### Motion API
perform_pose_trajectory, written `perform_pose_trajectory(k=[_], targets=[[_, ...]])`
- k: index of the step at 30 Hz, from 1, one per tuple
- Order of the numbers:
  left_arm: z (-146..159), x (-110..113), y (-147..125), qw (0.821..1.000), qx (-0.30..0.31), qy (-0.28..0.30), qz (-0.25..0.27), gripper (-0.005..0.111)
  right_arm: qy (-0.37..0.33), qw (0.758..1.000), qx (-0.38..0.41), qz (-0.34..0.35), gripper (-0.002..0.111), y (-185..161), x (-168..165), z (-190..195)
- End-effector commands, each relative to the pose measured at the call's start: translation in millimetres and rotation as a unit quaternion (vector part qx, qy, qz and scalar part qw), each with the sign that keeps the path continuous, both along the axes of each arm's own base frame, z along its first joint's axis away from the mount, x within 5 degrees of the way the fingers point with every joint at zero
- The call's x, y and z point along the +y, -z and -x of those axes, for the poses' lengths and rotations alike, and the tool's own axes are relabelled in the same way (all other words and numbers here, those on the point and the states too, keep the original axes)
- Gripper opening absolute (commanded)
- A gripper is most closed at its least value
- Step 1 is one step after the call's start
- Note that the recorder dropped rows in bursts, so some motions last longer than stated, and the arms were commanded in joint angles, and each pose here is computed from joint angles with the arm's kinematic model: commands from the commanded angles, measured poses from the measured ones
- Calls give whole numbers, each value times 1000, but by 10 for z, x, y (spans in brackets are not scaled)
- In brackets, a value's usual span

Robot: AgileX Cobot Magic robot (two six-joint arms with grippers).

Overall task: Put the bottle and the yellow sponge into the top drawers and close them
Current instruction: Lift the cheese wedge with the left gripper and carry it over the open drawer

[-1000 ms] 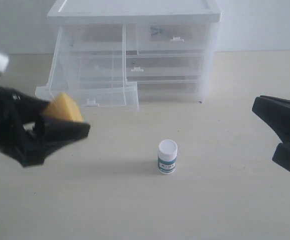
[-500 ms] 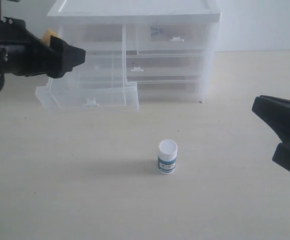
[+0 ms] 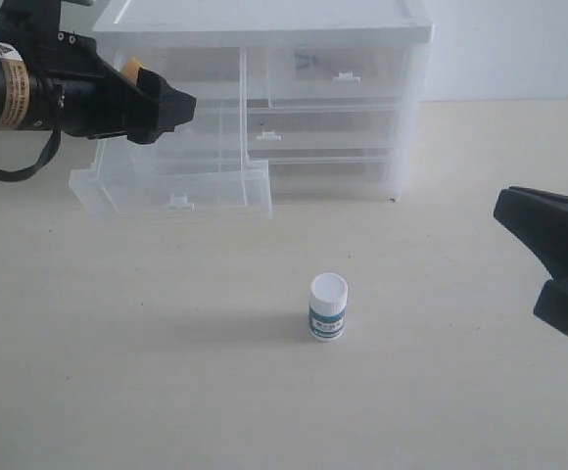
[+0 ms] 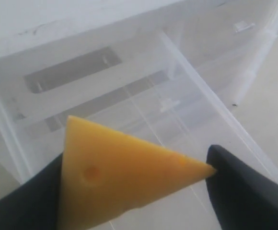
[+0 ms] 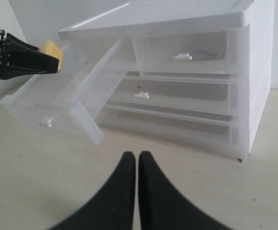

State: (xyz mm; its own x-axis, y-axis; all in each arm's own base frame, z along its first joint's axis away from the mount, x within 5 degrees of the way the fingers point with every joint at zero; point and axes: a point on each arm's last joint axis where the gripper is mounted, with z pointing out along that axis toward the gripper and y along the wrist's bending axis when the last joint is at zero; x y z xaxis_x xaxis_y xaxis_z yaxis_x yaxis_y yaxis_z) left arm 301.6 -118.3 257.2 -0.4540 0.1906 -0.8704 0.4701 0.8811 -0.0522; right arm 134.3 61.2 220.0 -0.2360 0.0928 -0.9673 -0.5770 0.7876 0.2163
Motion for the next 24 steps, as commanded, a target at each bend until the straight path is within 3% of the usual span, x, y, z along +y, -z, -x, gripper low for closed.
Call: perform_pose_trajectory(k=[1,9,11,13,16,18,21,24], targets=[[2,29,-118,1000,-20,-17,0,71,0,1000,-5,-4,2,-24,2,-9],[-42,35,-85,999,-8,-37,10,89,0,1000,-5,-4,2,-24,2,-9],[-12,-3,-109,1000,-10,-11,15,90,0,1000,-6,-3,2,-24,1,-9],[105,-113,-198,997,-14,71,36,87,-1,1000,-7,-1,2,-24,1,-9],[397,-251,-339,976,-5,200,85,68,-1,1000,-9,1,2,-24,1,-9],[579,-241,-366,968,-6,234,91,47,-1,1000,-9,1,2,-24,1,-9],[768,-90,-111,981,17,181,69,20,-1,1000,-9,1,2,-24,1,-9],[900,27,175,991,20,129,33,4,0,1000,-9,0,2,-25,0,-10]])
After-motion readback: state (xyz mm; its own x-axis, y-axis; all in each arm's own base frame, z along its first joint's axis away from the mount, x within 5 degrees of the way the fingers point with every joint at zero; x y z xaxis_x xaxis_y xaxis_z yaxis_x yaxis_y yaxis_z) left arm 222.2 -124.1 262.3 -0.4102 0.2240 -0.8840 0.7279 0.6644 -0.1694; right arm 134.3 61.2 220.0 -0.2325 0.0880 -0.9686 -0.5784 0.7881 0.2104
